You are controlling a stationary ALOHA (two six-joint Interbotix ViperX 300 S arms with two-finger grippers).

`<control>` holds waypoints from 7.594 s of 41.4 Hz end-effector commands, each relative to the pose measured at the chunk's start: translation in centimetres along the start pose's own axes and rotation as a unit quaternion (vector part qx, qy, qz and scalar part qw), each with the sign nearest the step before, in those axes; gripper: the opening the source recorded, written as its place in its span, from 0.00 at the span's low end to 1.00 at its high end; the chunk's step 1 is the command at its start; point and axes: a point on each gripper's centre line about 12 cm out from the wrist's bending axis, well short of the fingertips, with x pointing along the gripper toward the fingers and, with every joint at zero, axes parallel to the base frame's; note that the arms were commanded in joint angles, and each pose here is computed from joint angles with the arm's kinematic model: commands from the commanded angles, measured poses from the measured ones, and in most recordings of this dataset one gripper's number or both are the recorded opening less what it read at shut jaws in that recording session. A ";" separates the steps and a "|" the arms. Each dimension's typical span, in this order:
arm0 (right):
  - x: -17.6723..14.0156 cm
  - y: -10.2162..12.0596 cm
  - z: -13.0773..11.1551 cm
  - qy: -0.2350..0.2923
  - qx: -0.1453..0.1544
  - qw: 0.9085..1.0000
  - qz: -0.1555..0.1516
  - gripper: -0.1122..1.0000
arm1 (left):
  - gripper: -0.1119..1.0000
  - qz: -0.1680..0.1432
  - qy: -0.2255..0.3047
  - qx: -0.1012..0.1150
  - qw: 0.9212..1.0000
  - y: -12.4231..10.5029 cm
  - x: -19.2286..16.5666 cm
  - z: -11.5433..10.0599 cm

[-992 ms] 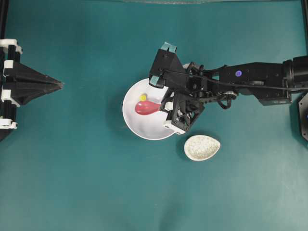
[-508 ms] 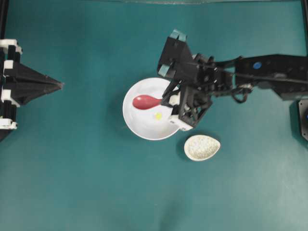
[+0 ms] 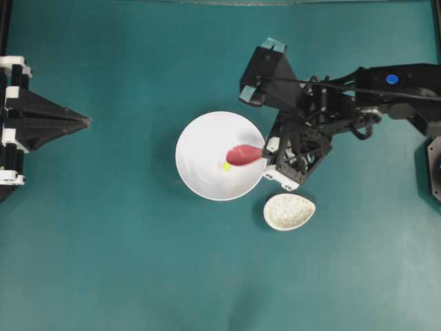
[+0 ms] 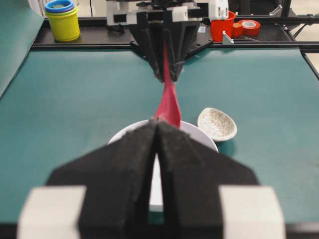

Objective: Scoop the yellow hexagonal prism block from the bowl with a spoon using the right arm.

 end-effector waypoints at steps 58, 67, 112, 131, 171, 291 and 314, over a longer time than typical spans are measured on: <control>4.4 1.2 3.2 0.093 0.012 0.995 -0.018 0.30 | 0.11 0.001 -0.013 -0.001 1.000 0.1 0.1 0.8; 5.5 0.8 3.6 0.084 0.014 0.996 -0.019 0.30 | 0.11 0.000 -0.014 -0.001 1.000 0.0 0.1 0.9; 7.2 -0.8 4.6 -0.024 -0.006 0.999 -0.025 0.30 | 0.11 0.001 -0.015 -0.001 1.000 0.1 0.1 0.9; 7.0 -0.9 4.4 -0.048 -0.007 0.999 -0.017 0.10 | 0.11 0.000 -0.015 -0.001 1.000 0.0 0.1 0.9; 1.6 0.8 3.1 -0.051 -0.243 0.968 -0.041 0.60 | 0.11 0.000 -0.011 -0.001 1.000 0.0 0.1 0.8; -2.4 0.9 -1.1 0.000 -0.246 0.966 -0.082 0.34 | 0.11 0.000 -0.008 0.000 1.000 0.0 0.2 0.7; -5.8 5.2 -6.5 0.001 -0.218 0.975 -0.045 0.33 | 0.11 0.001 -0.015 -0.001 1.000 0.1 0.3 0.9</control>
